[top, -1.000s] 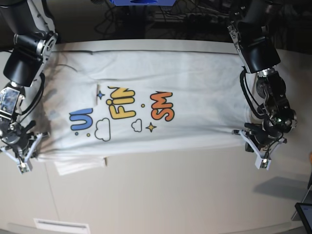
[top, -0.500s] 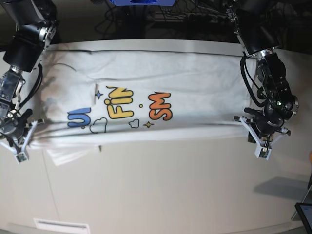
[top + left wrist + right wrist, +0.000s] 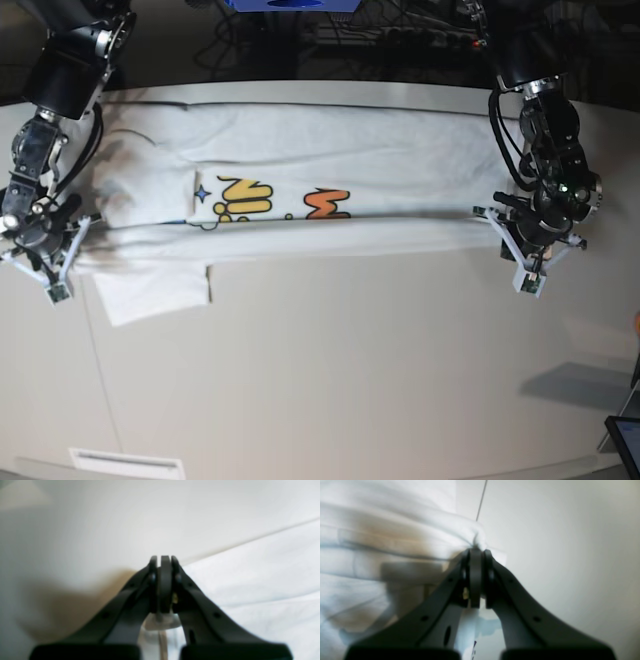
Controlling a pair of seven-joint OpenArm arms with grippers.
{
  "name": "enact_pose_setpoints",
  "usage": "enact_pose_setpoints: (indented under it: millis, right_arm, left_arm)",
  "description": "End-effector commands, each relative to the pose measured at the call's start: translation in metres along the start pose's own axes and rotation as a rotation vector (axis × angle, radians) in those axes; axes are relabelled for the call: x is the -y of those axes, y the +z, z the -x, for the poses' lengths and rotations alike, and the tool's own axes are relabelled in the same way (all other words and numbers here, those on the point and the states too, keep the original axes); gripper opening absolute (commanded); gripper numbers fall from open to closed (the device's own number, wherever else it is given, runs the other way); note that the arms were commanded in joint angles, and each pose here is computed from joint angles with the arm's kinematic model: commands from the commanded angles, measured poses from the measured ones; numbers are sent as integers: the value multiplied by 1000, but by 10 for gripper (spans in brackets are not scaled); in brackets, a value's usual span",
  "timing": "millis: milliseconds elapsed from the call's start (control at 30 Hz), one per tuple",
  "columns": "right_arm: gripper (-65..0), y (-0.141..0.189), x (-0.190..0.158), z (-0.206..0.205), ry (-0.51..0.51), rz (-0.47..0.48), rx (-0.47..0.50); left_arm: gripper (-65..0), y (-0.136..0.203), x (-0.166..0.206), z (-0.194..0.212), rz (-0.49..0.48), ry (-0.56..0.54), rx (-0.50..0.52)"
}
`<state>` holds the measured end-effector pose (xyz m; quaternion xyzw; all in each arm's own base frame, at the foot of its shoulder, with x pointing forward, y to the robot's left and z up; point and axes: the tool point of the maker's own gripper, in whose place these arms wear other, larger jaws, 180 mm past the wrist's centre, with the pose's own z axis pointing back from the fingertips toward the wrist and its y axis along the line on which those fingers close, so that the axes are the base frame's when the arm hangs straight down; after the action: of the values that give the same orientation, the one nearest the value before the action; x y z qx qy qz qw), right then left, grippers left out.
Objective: Fold the T-shirt properly
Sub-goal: 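Fold the side edges inward toward the shirt's centre with both grippers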
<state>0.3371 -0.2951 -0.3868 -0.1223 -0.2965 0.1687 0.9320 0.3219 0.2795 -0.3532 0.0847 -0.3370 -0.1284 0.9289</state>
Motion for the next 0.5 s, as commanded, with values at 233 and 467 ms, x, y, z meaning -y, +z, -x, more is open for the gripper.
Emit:
enact_pose_setpoints:
  millis: [233, 467]
  right_arm:
    - [-647, 4, 5, -12, -6, 22, 38]
    - [-647, 3, 4, -11, -7, 18, 35]
  left_arm:
    - [-650, 4, -6, 3, -21, -13, 1]
    - [-650, 3, -4, 12, -17, -16, -19]
